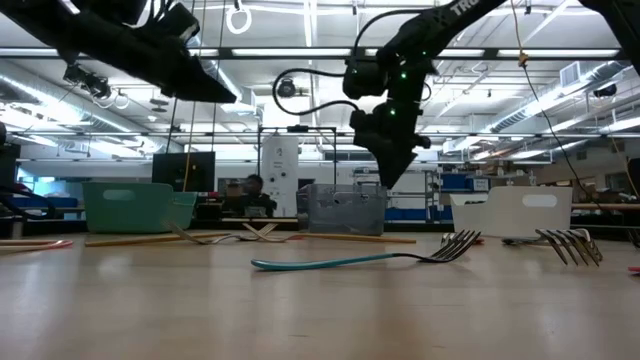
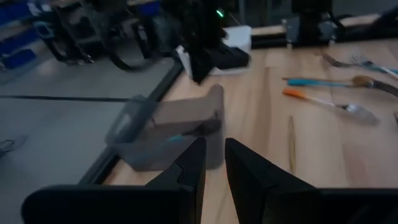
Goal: Sort silverware by color (type)
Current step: Adjust the black bin, then put the top right gold fork into the white bin
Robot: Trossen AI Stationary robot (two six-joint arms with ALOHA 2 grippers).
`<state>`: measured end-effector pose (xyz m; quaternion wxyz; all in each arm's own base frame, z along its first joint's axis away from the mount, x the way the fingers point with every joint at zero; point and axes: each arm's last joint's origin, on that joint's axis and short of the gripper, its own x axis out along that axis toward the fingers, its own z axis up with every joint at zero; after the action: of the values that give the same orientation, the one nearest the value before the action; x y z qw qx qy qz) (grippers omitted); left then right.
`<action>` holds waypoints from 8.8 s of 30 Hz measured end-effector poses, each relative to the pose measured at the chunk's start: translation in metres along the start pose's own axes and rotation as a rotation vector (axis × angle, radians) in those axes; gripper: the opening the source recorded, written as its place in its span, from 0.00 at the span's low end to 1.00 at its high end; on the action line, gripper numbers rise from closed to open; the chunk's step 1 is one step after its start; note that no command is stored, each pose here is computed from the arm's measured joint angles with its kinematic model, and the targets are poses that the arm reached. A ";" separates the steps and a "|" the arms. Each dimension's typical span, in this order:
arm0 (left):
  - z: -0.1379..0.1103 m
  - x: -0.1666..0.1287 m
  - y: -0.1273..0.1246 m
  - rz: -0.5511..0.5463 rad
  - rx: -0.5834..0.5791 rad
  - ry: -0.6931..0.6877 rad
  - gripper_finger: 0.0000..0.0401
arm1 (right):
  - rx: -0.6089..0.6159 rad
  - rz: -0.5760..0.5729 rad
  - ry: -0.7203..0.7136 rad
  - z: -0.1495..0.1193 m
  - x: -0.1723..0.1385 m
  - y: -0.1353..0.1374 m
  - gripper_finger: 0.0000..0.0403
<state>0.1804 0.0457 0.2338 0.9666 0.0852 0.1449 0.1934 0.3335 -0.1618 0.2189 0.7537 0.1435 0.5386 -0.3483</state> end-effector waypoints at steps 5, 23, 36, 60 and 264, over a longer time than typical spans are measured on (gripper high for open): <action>0.004 -0.001 0.001 0.014 -0.007 -0.043 0.17 | 0.002 -0.001 0.020 -0.006 0.005 0.002 0.19; 0.011 -0.002 0.002 0.023 0.032 -0.110 0.17 | 0.096 0.116 -0.048 -0.016 0.005 0.040 0.19; 0.009 -0.002 -0.002 -0.002 0.013 -0.085 0.17 | -0.100 0.123 0.023 -0.032 -0.020 0.044 0.19; -0.010 -0.007 -0.021 -0.127 -0.238 0.131 0.17 | -0.477 0.442 -0.280 -0.052 -0.030 0.125 0.19; 0.014 -0.002 0.004 0.080 -0.044 -0.133 0.35 | -0.086 -0.625 -0.240 -0.140 0.004 -0.096 0.06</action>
<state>0.1813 0.0472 0.2486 0.9672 0.0824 0.0728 0.2291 0.1688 -0.1491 0.1776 0.6739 -0.1026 0.4781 -0.5539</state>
